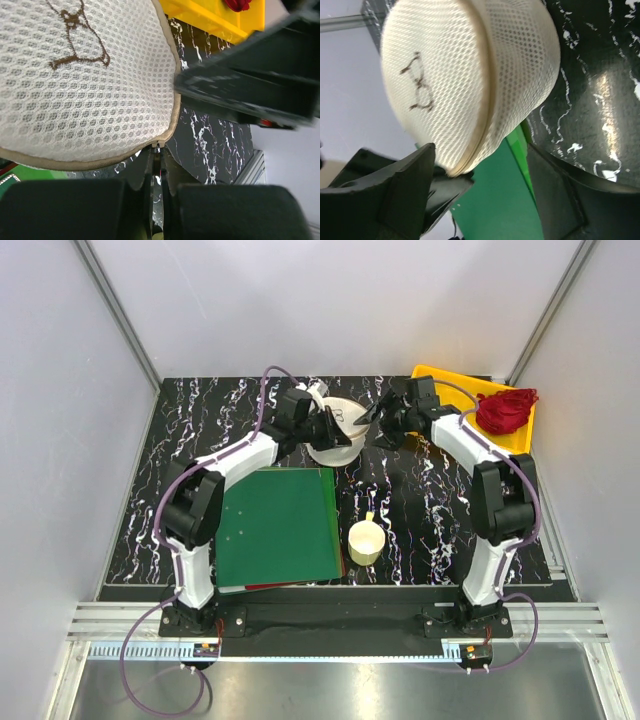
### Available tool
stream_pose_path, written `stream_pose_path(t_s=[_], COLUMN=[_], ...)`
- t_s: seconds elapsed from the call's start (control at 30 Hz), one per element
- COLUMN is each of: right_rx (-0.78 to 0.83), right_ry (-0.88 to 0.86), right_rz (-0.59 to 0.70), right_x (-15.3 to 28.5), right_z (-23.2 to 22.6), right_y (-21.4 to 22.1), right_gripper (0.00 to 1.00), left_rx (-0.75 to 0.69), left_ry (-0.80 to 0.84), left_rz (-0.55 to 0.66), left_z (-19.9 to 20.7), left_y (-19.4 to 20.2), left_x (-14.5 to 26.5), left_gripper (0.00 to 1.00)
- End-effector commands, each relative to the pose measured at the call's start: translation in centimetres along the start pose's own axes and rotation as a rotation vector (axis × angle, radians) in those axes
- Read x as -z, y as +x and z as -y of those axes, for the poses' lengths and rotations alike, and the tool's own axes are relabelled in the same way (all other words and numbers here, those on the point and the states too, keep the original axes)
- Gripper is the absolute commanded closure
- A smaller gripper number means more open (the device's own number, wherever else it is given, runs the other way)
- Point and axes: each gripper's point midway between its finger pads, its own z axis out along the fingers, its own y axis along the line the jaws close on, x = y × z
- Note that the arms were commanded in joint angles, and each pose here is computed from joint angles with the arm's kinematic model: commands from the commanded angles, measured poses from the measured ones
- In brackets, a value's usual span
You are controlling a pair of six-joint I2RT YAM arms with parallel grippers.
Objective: Place the bra in the laundry bag and zip it closed
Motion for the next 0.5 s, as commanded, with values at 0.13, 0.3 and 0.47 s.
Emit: stream_pose_path(t_s=[0.13,0.3,0.47], right_rx=[-0.046,-0.080,-0.098], right_ry=[-0.108,-0.133,-0.140], right_rz=[0.045,0.005,0.009], right_x=[1.7,0.4,0.0], right_z=[-3.1,-3.5,-3.6], right_y=[-0.5,0.2,-0.1], right_gripper=[0.36,0.52,0.65], left_rx=[-0.025,-0.028,-0.031], left_ry=[0.086,0.093,0.099], left_rz=[0.053,0.055,0.051], left_z=[2.6,3.0,3.2], left_y=[-1.9,-2.0,-2.0], left_x=[-0.2,-0.3,-0.4], left_gripper=[1.00,1.00,1.00])
